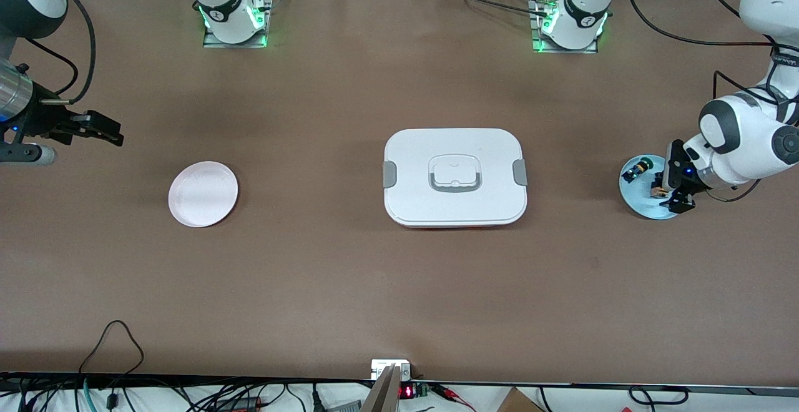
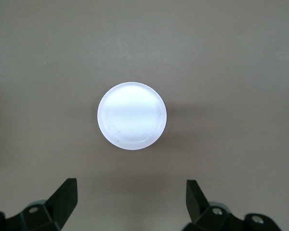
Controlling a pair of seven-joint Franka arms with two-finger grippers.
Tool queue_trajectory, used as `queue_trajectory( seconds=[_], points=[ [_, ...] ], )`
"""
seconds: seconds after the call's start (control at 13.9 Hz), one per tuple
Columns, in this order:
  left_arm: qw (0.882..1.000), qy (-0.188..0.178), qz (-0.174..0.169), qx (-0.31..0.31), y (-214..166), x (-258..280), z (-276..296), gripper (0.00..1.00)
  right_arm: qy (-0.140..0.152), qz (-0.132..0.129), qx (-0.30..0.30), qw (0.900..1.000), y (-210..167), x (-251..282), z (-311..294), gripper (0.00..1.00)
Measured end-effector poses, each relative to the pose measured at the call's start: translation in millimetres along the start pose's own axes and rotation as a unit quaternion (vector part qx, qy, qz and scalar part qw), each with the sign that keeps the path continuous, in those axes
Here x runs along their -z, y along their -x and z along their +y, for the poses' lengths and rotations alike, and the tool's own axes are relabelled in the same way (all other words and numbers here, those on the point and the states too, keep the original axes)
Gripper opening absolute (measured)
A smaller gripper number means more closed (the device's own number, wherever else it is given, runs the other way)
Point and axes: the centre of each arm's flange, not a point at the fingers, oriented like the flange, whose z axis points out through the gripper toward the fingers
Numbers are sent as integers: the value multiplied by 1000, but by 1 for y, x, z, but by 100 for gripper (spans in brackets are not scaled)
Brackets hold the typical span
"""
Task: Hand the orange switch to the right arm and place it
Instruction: 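Lower the left gripper and grasp the orange switch, then lift the switch with the left gripper while the right gripper reaches over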
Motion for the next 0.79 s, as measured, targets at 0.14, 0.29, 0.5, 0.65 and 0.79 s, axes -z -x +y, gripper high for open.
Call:
queue_trajectory(
  seconds=[0.14,0.29,0.5,0.65,0.79],
  points=[
    [1000,-1,0,0,0,0,0,93,0,-2,0,1000,1,0,0,100],
    [1000,-2,0,0,0,-1,-1,79,0,-5,3,1000,1,0,-2,100],
    [1000,-2,-1,0,0,-1,-1,72,-2,-5,17,1000,2,3,-18,100],
    [1000,-2,-1,0,0,-1,-1,72,-19,-4,30,999,2,4,-41,100],
    [1000,-3,-1,0,0,0,-1,72,-62,-8,35,997,4,4,-62,100]
  ],
)
